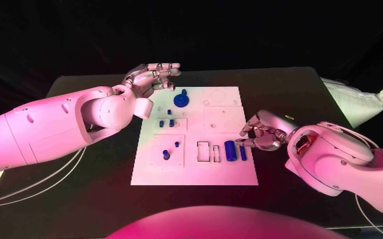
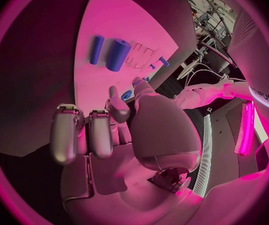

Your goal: Assemble the parts on the task board

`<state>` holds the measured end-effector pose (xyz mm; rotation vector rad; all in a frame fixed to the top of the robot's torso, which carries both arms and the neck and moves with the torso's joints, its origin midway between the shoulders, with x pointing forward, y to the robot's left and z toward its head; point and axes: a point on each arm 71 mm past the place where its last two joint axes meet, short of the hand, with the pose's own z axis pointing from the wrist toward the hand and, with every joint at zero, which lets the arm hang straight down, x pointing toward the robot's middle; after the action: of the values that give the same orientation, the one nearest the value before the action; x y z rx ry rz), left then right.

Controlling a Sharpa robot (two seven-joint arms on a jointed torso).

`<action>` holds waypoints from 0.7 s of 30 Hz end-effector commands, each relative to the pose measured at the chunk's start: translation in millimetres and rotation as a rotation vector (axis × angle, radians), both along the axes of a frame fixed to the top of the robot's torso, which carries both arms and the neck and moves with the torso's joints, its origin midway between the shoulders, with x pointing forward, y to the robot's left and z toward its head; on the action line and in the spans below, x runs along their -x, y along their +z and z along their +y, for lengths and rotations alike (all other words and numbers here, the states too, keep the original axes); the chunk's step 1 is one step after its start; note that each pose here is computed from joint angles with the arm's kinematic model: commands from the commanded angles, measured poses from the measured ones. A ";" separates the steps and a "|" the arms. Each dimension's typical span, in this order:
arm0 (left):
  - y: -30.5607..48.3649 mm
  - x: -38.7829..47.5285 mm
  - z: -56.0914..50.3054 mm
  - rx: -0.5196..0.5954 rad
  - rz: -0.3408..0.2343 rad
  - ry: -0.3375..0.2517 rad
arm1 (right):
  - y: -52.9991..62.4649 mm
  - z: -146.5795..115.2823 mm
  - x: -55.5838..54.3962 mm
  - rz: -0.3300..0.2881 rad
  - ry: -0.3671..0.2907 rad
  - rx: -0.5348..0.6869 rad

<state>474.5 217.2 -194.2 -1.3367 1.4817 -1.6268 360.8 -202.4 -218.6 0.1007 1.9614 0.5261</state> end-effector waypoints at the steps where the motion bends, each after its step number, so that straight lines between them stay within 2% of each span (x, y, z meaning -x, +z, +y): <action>1: 1.2 0.8 -2.4 0.009 -0.009 -0.021 | -6.8 0.7 2.5 0.011 0.002 0.080; 10: 1.2 1.1 -1.6 0.008 -0.008 -0.021 | -16.3 11.2 2.8 -0.002 0.031 0.104; 21: 1.2 1.4 -1.5 0.009 -0.007 -0.023 | -29.2 20.8 -2.8 0.005 0.043 0.121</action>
<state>474.0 218.1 -194.4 -1.3359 1.4852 -1.6270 363.4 -181.5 -246.7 0.0178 1.9985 0.4628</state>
